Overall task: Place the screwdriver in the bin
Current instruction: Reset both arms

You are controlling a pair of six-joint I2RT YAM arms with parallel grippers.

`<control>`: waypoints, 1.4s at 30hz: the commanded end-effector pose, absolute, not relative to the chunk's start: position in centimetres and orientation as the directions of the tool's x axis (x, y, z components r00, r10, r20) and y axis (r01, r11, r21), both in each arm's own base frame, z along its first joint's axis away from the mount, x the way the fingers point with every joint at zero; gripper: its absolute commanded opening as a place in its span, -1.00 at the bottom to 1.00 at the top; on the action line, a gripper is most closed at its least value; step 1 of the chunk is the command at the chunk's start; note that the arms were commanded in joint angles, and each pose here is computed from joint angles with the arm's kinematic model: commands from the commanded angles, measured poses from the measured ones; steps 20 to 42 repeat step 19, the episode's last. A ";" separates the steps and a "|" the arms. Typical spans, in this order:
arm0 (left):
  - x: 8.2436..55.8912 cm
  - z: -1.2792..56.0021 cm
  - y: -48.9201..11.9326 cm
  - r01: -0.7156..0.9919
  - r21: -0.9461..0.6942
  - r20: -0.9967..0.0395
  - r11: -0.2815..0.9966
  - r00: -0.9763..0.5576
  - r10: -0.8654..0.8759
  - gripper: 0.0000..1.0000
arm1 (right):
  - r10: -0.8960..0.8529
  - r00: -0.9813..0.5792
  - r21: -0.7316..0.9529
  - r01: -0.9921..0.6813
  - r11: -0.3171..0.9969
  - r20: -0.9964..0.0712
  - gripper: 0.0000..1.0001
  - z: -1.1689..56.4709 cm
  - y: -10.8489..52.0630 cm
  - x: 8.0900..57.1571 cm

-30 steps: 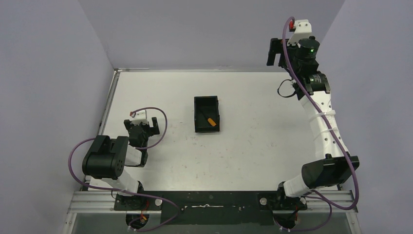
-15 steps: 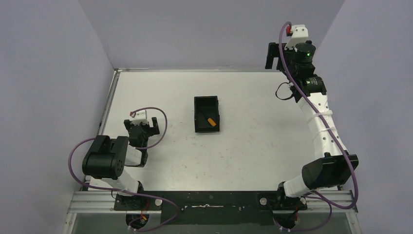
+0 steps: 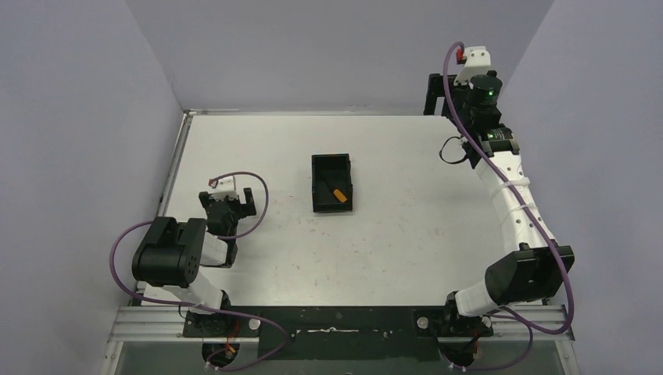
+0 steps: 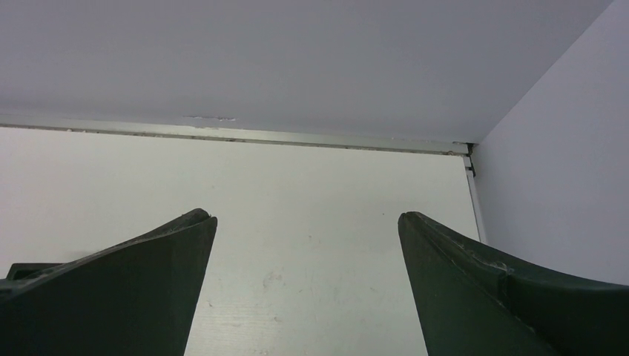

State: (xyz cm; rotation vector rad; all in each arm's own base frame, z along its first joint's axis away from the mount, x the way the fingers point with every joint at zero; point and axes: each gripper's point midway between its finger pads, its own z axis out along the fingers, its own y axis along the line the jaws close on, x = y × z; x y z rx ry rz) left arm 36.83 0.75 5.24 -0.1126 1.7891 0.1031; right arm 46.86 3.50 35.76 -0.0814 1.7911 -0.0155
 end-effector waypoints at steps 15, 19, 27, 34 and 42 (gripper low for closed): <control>38.1 7.3 0.4 -0.119 -0.002 -0.990 0.993 -0.143 -0.020 0.94 | -0.044 -0.146 -0.044 -0.003 0.999 -0.988 1.00 38.9 2.3 46.8; 38.0 7.3 0.4 -0.119 -0.002 -0.989 0.993 -0.144 -0.019 0.94 | -0.048 -0.159 -0.049 0.000 0.999 -0.986 1.00 38.7 2.1 47.0; 38.0 7.3 0.4 -0.119 -0.002 -0.989 0.993 -0.144 -0.019 0.94 | -0.048 -0.159 -0.049 0.000 0.999 -0.986 1.00 38.7 2.1 47.0; 38.0 7.3 0.4 -0.119 -0.002 -0.989 0.993 -0.144 -0.019 0.94 | -0.048 -0.159 -0.049 0.000 0.999 -0.986 1.00 38.7 2.1 47.0; 38.0 7.3 0.4 -0.119 -0.002 -0.989 0.993 -0.144 -0.019 0.94 | -0.048 -0.159 -0.049 0.000 0.999 -0.986 1.00 38.7 2.1 47.0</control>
